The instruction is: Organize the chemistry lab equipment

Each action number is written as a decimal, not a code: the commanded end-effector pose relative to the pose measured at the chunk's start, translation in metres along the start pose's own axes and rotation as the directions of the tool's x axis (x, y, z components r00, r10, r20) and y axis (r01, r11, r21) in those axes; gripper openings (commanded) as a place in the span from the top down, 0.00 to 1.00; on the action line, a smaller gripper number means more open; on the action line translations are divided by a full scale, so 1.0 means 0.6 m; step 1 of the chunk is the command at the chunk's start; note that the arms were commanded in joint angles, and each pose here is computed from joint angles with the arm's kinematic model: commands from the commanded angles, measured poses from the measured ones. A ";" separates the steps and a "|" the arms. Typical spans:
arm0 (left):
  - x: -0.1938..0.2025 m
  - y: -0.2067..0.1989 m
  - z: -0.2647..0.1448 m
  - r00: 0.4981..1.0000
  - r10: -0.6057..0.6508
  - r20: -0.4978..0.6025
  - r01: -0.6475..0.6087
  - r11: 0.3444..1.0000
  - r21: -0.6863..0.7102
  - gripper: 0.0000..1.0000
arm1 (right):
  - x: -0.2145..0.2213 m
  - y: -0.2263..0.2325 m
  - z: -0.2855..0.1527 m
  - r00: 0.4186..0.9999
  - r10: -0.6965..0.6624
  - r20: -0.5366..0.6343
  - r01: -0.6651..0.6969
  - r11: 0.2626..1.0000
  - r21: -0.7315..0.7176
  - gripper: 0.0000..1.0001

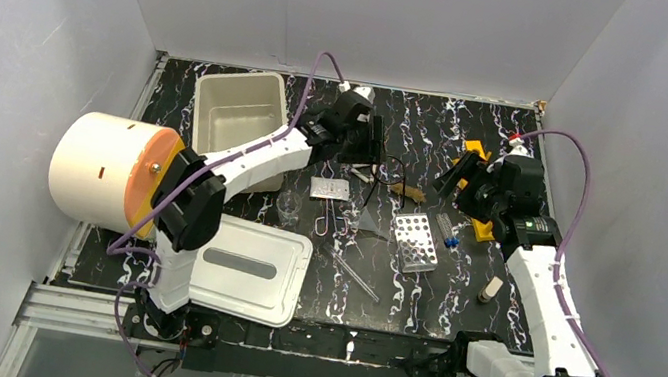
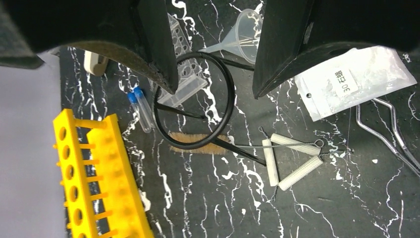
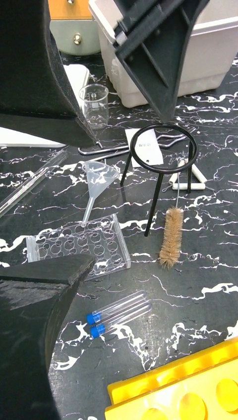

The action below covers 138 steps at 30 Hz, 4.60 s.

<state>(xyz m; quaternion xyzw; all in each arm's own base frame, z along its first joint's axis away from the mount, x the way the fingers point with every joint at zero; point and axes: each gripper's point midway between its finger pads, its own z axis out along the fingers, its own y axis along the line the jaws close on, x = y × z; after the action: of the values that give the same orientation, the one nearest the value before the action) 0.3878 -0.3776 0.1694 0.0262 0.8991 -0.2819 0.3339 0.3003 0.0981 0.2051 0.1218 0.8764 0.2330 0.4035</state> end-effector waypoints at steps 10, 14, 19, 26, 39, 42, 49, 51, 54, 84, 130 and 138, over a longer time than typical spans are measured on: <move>0.030 -0.007 0.047 0.993 0.008 -0.114 -0.008 1.000 0.001 0.74 | -0.006 0.005 -0.010 0.998 -0.039 0.050 0.040 0.999 -0.028 0.14; 0.014 -0.023 0.052 0.993 0.050 -0.110 -0.047 0.998 0.030 0.89 | -0.017 -0.008 -0.015 0.995 -0.065 0.073 0.063 0.998 0.023 0.15; -0.022 -0.044 0.044 0.994 0.090 -0.067 -0.085 0.994 0.070 1.00 | -0.025 -0.012 -0.020 0.992 -0.090 0.091 0.085 0.995 0.052 0.15; -0.104 -0.076 -0.014 0.999 0.049 0.013 -0.051 0.987 0.155 1.00 | -0.033 -0.008 -0.021 0.990 -0.097 0.104 0.092 0.994 0.054 0.15; -0.326 0.034 -0.207 0.949 -0.034 0.312 0.005 0.996 0.094 1.00 | -0.041 0.001 -0.016 0.990 -0.100 0.104 0.096 0.994 0.044 0.15; -0.360 0.080 -0.267 0.922 -0.032 0.387 0.022 0.999 0.031 1.00 | -0.040 0.002 -0.012 0.990 -0.099 0.098 0.095 0.995 0.042 0.15; -0.393 0.181 -0.375 0.863 -0.032 0.505 0.112 0.985 -0.129 1.00 | -0.038 0.006 -0.005 0.992 -0.098 0.082 0.095 0.995 0.035 0.15; -0.393 0.207 -0.395 0.850 -0.026 0.526 0.141 0.973 -0.180 1.00 | -0.035 0.006 -0.003 0.993 -0.095 0.076 0.093 0.995 0.033 0.15; -0.371 0.244 -0.401 0.854 -0.047 0.518 0.191 0.954 -0.229 1.00 | -0.031 0.008 0.000 0.994 -0.088 0.068 0.087 0.996 0.025 0.15; -0.295 0.352 -0.152 0.920 -0.269 0.285 0.291 0.956 -0.037 1.00 | -0.014 0.002 -0.003 0.996 -0.067 0.059 0.066 0.998 0.023 0.16; -0.293 0.460 -0.219 0.885 -0.207 0.416 0.335 0.905 -0.262 0.34 | -0.029 0.017 0.017 0.998 -0.034 0.047 0.034 0.999 0.003 0.18; -0.308 0.366 -0.300 0.915 -0.077 0.397 0.182 0.955 -0.234 0.14 | -0.026 0.034 0.022 0.996 -0.088 -0.011 0.088 0.995 -0.041 0.22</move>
<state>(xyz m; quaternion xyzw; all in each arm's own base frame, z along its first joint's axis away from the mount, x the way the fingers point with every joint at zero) 0.5016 -0.0625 0.2182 -0.1888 0.8625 -0.1707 0.4373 0.3169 0.1051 0.1877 0.1079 0.8993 0.2087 0.3689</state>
